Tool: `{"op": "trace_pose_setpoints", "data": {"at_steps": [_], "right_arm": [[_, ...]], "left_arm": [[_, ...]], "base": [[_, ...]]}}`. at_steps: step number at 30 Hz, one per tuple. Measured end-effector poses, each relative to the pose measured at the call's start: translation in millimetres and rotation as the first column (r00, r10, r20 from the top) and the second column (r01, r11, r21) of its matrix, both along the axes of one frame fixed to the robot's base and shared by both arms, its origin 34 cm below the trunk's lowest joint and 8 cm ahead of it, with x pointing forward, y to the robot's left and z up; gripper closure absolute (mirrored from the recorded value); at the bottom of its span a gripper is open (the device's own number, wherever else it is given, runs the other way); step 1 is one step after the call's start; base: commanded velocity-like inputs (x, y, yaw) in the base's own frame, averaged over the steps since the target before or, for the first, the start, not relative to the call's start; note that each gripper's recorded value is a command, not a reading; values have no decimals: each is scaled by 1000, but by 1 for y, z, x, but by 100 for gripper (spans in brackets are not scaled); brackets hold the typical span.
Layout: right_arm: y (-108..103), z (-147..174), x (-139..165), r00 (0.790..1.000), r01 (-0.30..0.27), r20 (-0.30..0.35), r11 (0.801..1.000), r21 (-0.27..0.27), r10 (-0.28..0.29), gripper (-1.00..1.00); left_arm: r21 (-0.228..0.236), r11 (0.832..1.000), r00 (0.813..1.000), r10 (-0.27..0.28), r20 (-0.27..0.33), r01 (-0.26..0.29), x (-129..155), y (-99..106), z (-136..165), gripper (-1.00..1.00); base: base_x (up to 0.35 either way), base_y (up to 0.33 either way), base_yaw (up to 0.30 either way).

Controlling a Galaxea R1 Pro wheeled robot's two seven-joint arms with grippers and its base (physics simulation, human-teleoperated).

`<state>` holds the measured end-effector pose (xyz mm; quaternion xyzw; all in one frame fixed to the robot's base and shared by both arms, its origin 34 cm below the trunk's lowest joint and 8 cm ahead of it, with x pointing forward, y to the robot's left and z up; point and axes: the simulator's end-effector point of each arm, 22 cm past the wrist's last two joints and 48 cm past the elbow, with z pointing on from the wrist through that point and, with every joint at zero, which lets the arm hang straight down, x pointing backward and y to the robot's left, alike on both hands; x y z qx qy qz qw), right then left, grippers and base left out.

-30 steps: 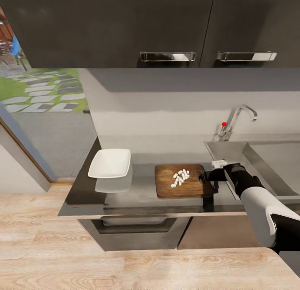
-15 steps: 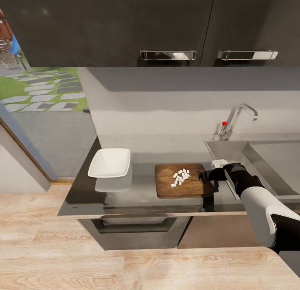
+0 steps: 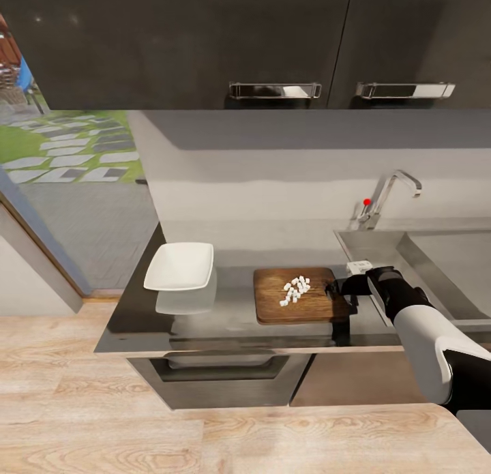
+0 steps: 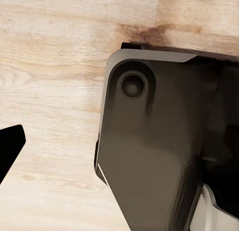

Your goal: In the kitchen, take the Vidalia onion out of the sink, dice it on the chopping board with the paring knife, put the diced onion into the bowl on the countertop, then place both the paring knife and the chopping board into the sink.

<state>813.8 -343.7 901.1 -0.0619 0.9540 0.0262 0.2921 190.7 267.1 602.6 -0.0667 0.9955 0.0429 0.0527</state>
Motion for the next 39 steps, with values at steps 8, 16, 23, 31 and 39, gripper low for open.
{"op": "trace_pose_setpoints", "data": {"at_steps": [8,16,23,31,39], "right_arm": [[3,1,-4,1000,-2,-6,1000,10,2,-100],[5,1,-7,1000,-3,-13,1000,16,3,-100],[5,1,-7,1000,-2,-14,1000,16,2,-100],[5,1,-11,1000,-2,-21,1000,15,3,-100],[4,7,-11,1000,-1,-18,1000,12,2,-100]], "left_arm": [[0,1000,1000,0,11,0,4,0,1,-100],[0,1000,1000,0,20,0,8,0,2,-100],[0,1000,1000,0,20,0,8,0,2,-100],[0,1000,1000,0,28,0,11,0,2,-100],[0,1000,999,0,37,0,15,0,3,-100]], "base": [[0,0,0],[0,0,0],[0,0,0],[0,0,0],[0,0,0]]}}
